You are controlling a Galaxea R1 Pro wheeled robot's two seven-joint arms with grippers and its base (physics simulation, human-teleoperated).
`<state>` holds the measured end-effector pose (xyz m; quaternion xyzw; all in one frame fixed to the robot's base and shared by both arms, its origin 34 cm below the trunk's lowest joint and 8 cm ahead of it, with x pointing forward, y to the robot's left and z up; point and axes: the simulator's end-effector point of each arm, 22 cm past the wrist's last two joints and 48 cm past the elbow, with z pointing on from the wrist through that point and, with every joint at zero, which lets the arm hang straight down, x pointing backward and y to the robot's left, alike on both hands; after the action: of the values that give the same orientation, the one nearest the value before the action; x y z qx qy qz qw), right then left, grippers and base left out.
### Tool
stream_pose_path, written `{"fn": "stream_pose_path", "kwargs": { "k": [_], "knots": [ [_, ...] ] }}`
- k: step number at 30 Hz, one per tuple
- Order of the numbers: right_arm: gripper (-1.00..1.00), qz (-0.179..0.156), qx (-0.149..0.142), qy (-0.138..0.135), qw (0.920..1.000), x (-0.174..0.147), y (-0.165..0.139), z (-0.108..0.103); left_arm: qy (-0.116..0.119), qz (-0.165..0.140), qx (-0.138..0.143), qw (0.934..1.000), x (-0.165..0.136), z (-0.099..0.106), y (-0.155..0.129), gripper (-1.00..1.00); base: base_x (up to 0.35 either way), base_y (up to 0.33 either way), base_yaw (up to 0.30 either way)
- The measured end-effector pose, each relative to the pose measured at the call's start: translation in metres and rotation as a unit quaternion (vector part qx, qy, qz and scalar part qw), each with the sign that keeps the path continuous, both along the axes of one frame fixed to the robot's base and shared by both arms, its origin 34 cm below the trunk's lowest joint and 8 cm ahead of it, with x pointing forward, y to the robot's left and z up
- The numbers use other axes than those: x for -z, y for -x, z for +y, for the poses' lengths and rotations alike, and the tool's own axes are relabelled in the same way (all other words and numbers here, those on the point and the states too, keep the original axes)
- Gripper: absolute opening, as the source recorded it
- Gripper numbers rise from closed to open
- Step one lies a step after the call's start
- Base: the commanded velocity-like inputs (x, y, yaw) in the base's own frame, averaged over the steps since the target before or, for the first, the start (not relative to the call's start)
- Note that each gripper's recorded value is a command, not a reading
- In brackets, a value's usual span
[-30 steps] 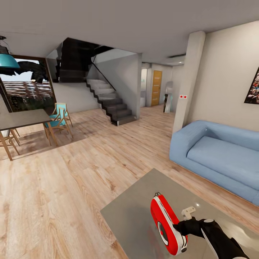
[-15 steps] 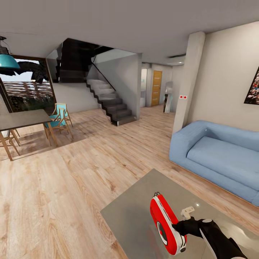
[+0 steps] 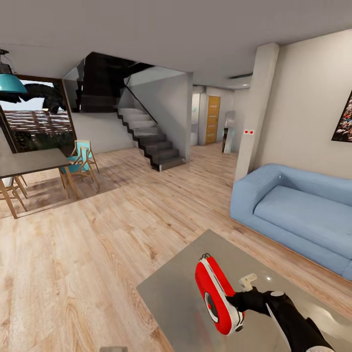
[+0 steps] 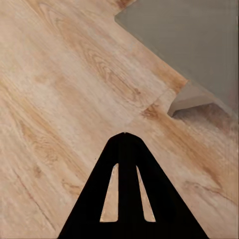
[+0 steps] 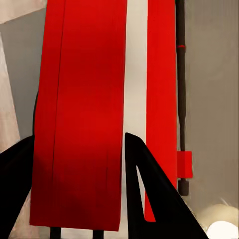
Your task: Turn on the radio receiver that's on the table in the living room.
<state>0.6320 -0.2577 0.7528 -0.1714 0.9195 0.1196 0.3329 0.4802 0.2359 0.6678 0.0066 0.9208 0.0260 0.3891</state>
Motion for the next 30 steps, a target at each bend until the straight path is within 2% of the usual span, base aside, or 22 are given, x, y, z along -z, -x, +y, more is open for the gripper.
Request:
{"fn": "stream_pose_path", "kwargs": {
  "k": [3, 6, 8, 10, 11, 13, 15, 18, 24, 27, 30],
  "knots": [
    [-1.0, 0.007, -0.031, -0.035, 0.9989, -0.007, 0.006, 0.02, 0.0, -0.02, 0.003, 0.9998, -0.015, -0.002, -0.014, -1.0, 0.0, 0.0, 0.0],
    [-1.0, 0.002, -0.056, -0.056, 0.9969, -0.019, 0.006, 0.033, 0.011, -0.035, 0.007, 0.9993, -0.029, -0.013, -0.026, -1.0, 0.0, 0.0, 0.0],
    [-1.0, 0.001, -0.066, -0.063, 0.9959, -0.023, 0.007, 0.037, 0.033, -0.047, 0.02, 0.9981, -0.044, -0.034, -0.038, -1.0, 0.0, 0.0, 0.0],
    [-1.0, 0.004, -0.077, -0.075, 0.9942, -0.026, 0.01, 0.044, 0.069, -0.046, 0.054, 0.9951, -0.058, -0.069, -0.045, -1.0, 0.0, 0.0, 0.0],
    [-1.0, 0.008, -0.09, -0.088, 0.9921, -0.028, 0.014, 0.05, 0.1, -0.043, 0.09, 0.99, -0.07, -0.101, -0.047, -1.0, 0.0, 0.0, 0.0],
    [-1.0, 0.014, -0.107, -0.108, 0.9883, -0.032, 0.021, 0.059, 0.135, -0.046, 0.138, 0.9801, -0.088, -0.143, -0.047, -1.0, 0.0, 0.0, 0.0],
    [-1.0, 0.015, -0.117, -0.116, 0.9863, -0.034, 0.024, 0.063, 0.156, -0.052, 0.177, 0.9703, -0.104, -0.177, -0.045, -1.0, 0.0, 0.0, 0.0],
    [-1.0, 0.015, -0.124, -0.121, 0.9848, -0.036, 0.026, 0.066, 0.167, -0.057, 0.233, 0.9565, -0.12, -0.219, -0.036, -1.0, 0.0, 0.0, 0.0],
    [-1.0, 0.017, -0.129, -0.125, 0.9835, -0.037, 0.027, 0.069, 0.181, -0.072, 0.282, 0.9393, -0.143, -0.253, -0.029, -1.0, 0.0, 0.0, 0.0],
    [-1.0, 0.017, -0.13, -0.127, 0.9831, -0.037, 0.028, 0.069, 0.196, -0.07, 0.31, 0.9277, -0.148, -0.265, -0.02, -1.0, 0.0, 0.0, 0.0],
    [-1.0, 0.024, -0.14, -0.141, 0.9798, -0.04, 0.033, 0.075, 0.191, -0.068, 0.334, 0.9207, -0.148, -0.271, -0.014, -1.0, 0.0, 0.0, 0.0]
  ]
}}
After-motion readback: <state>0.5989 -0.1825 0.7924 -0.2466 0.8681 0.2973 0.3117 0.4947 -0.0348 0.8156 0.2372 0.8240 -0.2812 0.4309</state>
